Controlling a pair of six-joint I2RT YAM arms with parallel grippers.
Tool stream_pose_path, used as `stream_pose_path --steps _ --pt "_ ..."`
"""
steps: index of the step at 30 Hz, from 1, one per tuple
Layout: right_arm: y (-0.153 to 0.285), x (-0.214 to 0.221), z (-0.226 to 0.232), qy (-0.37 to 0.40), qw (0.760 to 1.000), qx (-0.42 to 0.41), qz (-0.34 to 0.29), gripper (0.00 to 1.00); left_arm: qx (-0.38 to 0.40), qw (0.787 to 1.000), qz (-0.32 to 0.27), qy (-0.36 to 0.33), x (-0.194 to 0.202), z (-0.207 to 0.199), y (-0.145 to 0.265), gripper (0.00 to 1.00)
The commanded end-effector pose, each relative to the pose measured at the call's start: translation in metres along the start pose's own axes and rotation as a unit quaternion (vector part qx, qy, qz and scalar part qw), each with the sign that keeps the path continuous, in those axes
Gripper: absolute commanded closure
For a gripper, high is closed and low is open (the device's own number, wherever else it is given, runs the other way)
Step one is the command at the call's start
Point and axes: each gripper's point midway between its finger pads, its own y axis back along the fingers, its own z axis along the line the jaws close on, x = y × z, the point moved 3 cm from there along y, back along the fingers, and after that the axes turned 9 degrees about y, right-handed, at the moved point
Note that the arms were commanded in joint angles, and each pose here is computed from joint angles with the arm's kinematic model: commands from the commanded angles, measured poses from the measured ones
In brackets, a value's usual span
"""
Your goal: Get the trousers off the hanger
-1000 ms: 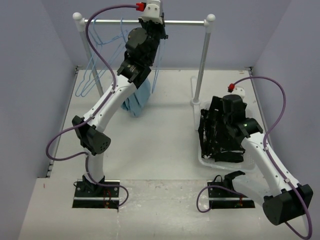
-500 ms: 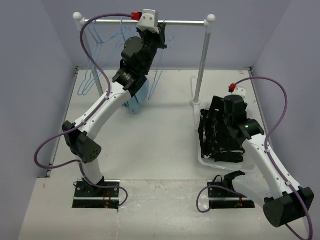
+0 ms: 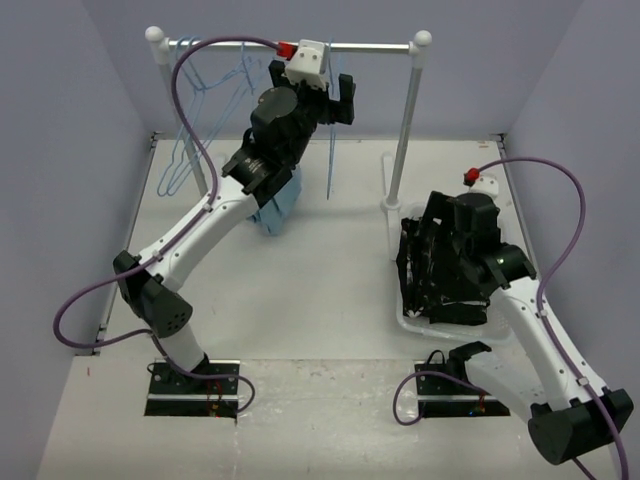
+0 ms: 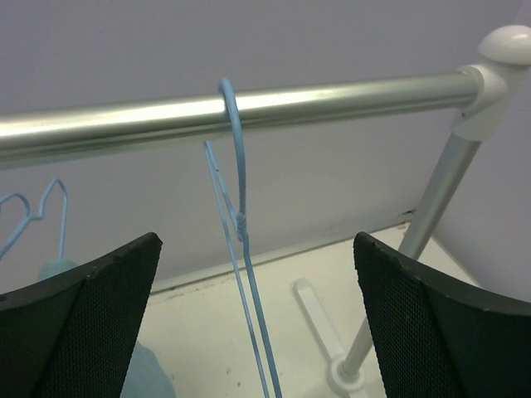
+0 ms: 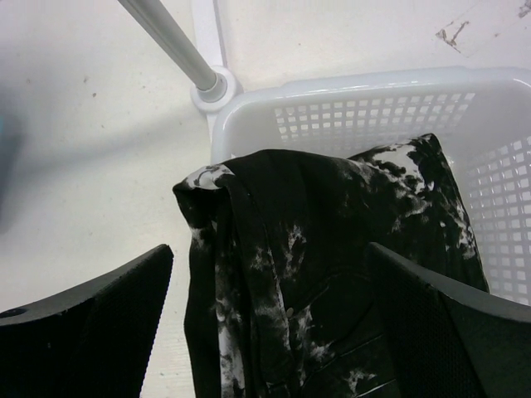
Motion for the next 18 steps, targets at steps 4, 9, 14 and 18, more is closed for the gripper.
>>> stream_pose_path --steps 4,9,14,18 --pt "0.026 -0.025 -0.001 -0.035 0.998 -0.015 -0.048 0.01 -0.024 0.998 0.058 0.031 -0.028 0.006 0.069 0.0" --pt "0.032 -0.015 -0.005 -0.037 0.998 -0.017 -0.043 0.01 -0.036 0.988 0.124 0.088 -0.002 0.022 0.137 0.0" --pt "0.042 -0.007 -0.006 -0.051 0.997 -0.029 -0.05 0.01 -0.067 0.972 0.189 0.123 0.038 0.046 0.198 0.0" --pt "0.042 0.009 -0.009 -0.066 0.997 -0.029 -0.038 0.01 -0.117 0.954 0.248 0.123 0.077 0.071 0.243 0.0"
